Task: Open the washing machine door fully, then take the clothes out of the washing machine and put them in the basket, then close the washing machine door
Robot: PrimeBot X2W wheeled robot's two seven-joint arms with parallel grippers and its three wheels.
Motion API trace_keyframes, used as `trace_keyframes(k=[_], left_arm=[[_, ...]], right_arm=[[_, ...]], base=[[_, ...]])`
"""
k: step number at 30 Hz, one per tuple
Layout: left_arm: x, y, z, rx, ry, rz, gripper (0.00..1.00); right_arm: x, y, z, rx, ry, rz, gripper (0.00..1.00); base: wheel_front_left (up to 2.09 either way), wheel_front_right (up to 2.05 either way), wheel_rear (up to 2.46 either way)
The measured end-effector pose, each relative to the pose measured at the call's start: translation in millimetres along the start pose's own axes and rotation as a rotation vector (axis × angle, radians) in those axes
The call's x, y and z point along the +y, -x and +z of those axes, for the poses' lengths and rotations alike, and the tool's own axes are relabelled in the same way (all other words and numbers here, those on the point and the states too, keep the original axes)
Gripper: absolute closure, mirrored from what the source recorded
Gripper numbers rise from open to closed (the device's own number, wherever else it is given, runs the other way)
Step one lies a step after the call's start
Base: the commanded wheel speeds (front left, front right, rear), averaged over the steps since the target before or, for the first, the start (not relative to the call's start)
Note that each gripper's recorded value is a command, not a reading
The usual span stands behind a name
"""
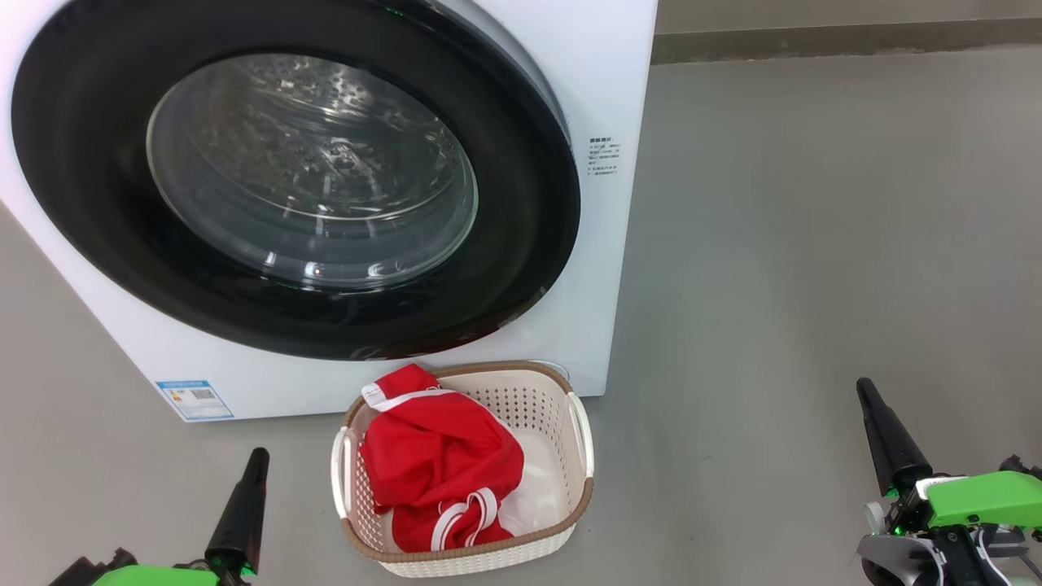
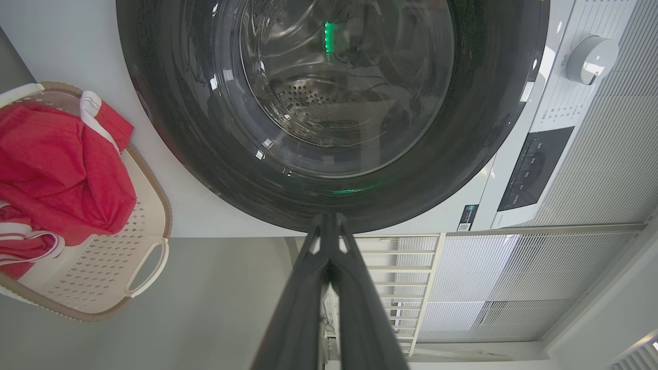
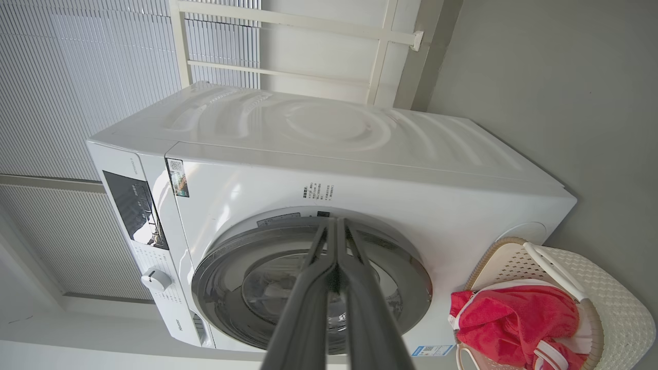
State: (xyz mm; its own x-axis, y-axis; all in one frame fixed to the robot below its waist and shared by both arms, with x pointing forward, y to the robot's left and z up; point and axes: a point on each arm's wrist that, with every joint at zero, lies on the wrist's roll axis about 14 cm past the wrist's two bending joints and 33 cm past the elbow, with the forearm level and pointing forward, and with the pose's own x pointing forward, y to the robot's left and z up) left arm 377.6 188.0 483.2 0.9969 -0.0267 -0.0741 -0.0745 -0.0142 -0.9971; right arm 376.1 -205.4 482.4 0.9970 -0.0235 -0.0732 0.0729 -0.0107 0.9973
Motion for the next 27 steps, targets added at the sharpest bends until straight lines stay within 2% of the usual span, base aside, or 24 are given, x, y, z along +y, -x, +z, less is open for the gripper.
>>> trace_keyframes(k=[27], left_arm=[[0.0,0.0,0.3,-0.001,0.001,0.000,1.00]], right_arm=[[0.0,0.0,0.0,0.000,0.000,0.000,1.00]], base=[[0.00,0.00,0.00]])
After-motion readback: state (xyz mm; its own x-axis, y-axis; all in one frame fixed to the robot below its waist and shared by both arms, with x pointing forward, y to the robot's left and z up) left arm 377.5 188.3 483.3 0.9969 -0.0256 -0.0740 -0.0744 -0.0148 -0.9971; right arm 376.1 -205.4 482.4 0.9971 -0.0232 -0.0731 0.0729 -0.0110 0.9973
